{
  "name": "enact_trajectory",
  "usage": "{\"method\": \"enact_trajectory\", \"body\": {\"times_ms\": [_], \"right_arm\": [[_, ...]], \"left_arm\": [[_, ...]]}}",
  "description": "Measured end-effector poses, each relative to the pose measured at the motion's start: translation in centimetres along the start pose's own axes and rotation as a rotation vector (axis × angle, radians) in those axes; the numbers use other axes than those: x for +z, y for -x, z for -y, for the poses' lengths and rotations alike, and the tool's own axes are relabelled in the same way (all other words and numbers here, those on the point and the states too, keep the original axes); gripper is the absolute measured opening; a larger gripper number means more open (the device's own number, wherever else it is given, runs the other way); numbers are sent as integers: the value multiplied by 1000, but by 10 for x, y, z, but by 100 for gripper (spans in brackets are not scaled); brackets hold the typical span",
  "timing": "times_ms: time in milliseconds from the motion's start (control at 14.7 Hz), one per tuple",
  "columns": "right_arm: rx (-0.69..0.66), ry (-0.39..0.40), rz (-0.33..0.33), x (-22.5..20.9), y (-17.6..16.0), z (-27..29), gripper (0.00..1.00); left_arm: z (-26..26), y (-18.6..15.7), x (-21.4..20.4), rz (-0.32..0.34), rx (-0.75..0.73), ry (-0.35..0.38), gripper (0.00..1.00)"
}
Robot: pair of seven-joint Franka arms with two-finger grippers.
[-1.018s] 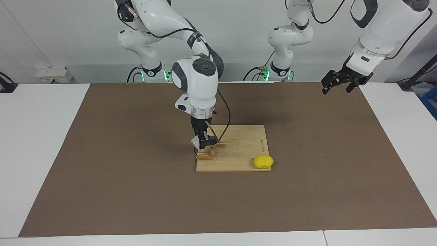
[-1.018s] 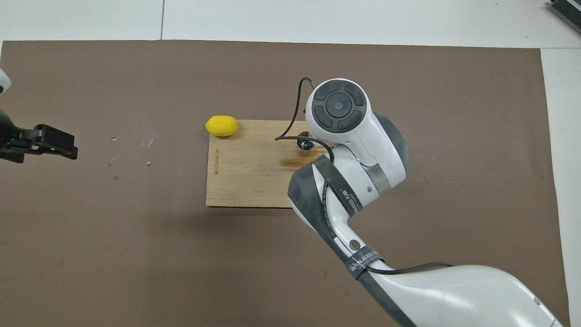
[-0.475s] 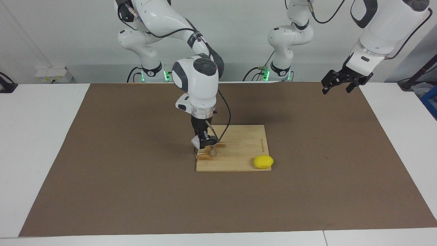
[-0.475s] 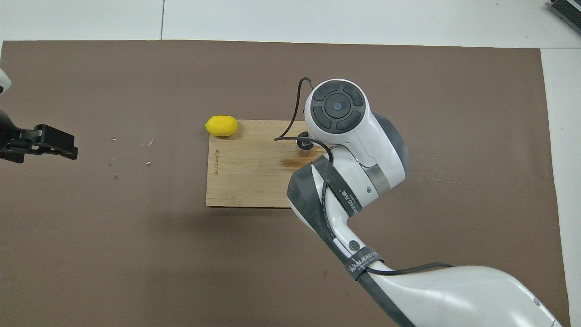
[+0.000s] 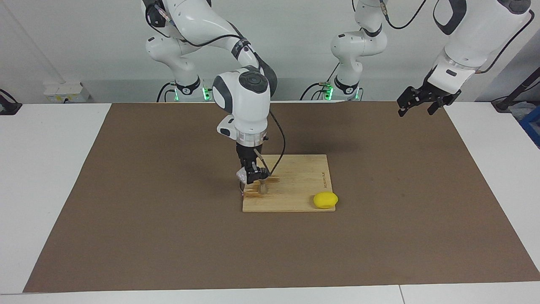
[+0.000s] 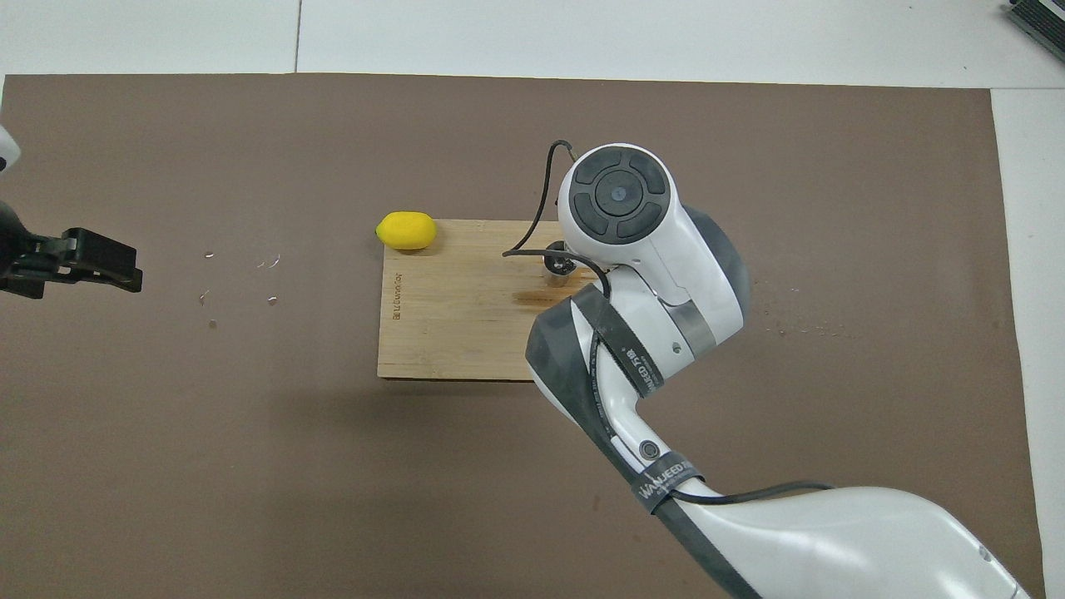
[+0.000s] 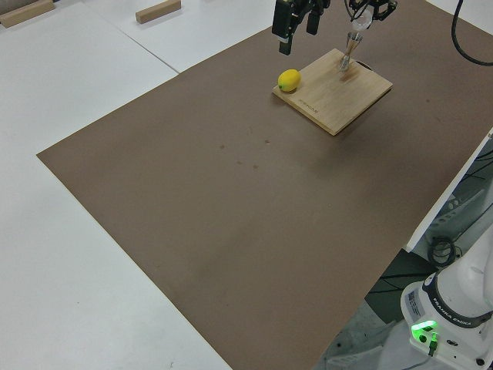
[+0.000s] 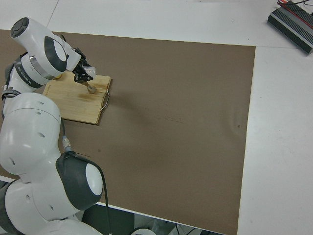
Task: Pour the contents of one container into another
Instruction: 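Tilt the glass cup with the right gripper to pour into the metal cup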
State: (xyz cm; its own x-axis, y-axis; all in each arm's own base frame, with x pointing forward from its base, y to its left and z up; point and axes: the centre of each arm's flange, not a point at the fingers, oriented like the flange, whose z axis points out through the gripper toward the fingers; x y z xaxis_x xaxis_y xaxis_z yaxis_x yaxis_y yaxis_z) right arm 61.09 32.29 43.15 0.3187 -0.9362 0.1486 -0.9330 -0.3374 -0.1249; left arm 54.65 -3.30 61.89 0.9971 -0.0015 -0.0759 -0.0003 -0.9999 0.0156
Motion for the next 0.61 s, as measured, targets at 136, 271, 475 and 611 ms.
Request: {"method": "enact_trajectory", "body": {"times_ms": [136,271,475,611], "right_arm": [[7,0,0,0,0,0,50],[11,0,0,0,0,0,50],[21,-1,6,-1,-1,1,50],[34,-5,19,-5,-1,2,50]], "left_arm": [[0,0,0,0,0,0,100],[0,0,0,0,0,0,100],[0,0,0,0,0,0,100],[0,0,0,0,0,0,100]]}}
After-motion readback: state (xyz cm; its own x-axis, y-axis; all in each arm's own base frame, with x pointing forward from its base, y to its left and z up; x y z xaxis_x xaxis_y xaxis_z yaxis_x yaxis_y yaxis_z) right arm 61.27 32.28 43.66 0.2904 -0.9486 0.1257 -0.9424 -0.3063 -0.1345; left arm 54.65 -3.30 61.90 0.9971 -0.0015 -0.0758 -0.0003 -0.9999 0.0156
